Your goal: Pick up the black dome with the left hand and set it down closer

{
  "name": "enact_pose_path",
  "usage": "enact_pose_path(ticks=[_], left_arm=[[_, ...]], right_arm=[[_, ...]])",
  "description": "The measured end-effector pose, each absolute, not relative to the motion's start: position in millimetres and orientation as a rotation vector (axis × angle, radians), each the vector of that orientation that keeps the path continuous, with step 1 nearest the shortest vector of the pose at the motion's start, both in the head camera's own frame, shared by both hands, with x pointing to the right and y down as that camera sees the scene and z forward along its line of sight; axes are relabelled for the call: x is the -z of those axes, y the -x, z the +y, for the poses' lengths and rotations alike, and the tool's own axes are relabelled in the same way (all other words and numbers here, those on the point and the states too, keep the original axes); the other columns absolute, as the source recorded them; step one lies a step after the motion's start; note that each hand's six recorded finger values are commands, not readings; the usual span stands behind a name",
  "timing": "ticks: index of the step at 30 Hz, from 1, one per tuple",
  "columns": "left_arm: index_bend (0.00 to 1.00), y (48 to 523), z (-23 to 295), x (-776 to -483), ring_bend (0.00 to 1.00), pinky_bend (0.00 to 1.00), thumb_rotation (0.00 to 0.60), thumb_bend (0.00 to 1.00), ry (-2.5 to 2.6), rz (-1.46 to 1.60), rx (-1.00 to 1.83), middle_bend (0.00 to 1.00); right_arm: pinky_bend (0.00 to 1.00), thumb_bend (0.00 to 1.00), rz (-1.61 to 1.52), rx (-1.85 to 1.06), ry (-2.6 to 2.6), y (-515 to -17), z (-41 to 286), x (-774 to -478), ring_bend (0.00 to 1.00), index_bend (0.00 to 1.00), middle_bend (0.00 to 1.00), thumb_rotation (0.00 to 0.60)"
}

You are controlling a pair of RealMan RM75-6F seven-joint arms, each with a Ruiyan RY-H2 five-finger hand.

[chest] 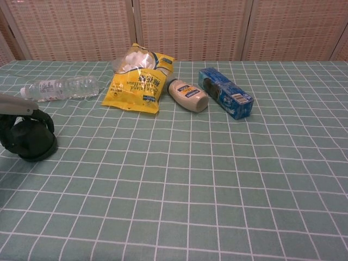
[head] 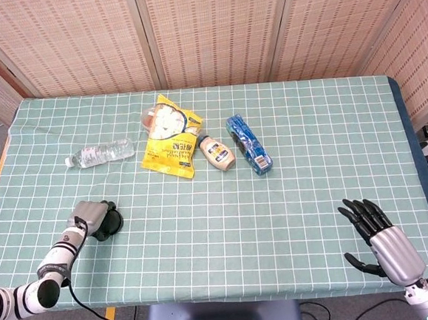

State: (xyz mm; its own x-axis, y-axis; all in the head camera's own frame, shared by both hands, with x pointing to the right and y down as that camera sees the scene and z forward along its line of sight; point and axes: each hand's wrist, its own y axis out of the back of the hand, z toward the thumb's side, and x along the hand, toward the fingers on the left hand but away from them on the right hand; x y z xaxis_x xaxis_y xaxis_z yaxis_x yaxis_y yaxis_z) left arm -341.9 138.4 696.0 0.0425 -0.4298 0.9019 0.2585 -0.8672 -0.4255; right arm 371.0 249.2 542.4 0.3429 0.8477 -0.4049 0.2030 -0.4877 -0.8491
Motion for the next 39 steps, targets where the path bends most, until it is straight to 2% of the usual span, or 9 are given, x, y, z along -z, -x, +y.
enact_pose_path(ticks=[4,6,12,16,23,33,35,39], left_arm=[[0.23,344,139,-695,0.10,0.28,0.600,0.35,1.822,0.163,1.877,0.17],[0.15,344,139,-695,0.05,0.23,0.600,0.35,1.820,0.165,1.877,0.10],[0.10,344,139,-697,0.01,0.19,0.600,0.35,1.829,0.178,1.866,0.06],[0.02,346,140,-701,0.00,0.16,0.600,0.34,1.835,0.171,1.879,0.01],[0.00,344,138,-700,0.00,0.12,0.600,0.35,1.850,0.196,1.868,0.00],[0.01,338,133,-691,0.00,0.11,0.600,0.35,1.832,0.227,1.782,0.00],[0.05,338,132,-689,0.00,0.11,0.600,0.35,1.811,0.227,1.772,0.03],[0.14,342,135,-685,0.01,0.12,0.600,0.35,1.781,0.224,1.763,0.18]], right_arm=[[0.00,0.19,-0.920,-1.155,1.899,-370,249,-542,0.00,0.00,0.00,0.600],[0.00,0.19,-0.921,-1.155,1.899,-370,249,-542,0.00,0.00,0.00,0.600],[0.00,0.19,-0.920,-1.159,1.898,-370,249,-543,0.00,0.00,0.00,0.600],[0.00,0.19,-0.921,-1.159,1.896,-370,249,-543,0.00,0.00,0.00,0.600],[0.00,0.19,-0.922,-1.158,1.896,-370,249,-542,0.00,0.00,0.00,0.600],[0.00,0.19,-0.920,-1.155,1.899,-370,250,-542,0.00,0.00,0.00,0.600],[0.00,0.19,-0.920,-1.154,1.898,-370,250,-542,0.00,0.00,0.00,0.600],[0.00,0.19,-0.918,-1.154,1.900,-370,250,-542,0.00,0.00,0.00,0.600]])
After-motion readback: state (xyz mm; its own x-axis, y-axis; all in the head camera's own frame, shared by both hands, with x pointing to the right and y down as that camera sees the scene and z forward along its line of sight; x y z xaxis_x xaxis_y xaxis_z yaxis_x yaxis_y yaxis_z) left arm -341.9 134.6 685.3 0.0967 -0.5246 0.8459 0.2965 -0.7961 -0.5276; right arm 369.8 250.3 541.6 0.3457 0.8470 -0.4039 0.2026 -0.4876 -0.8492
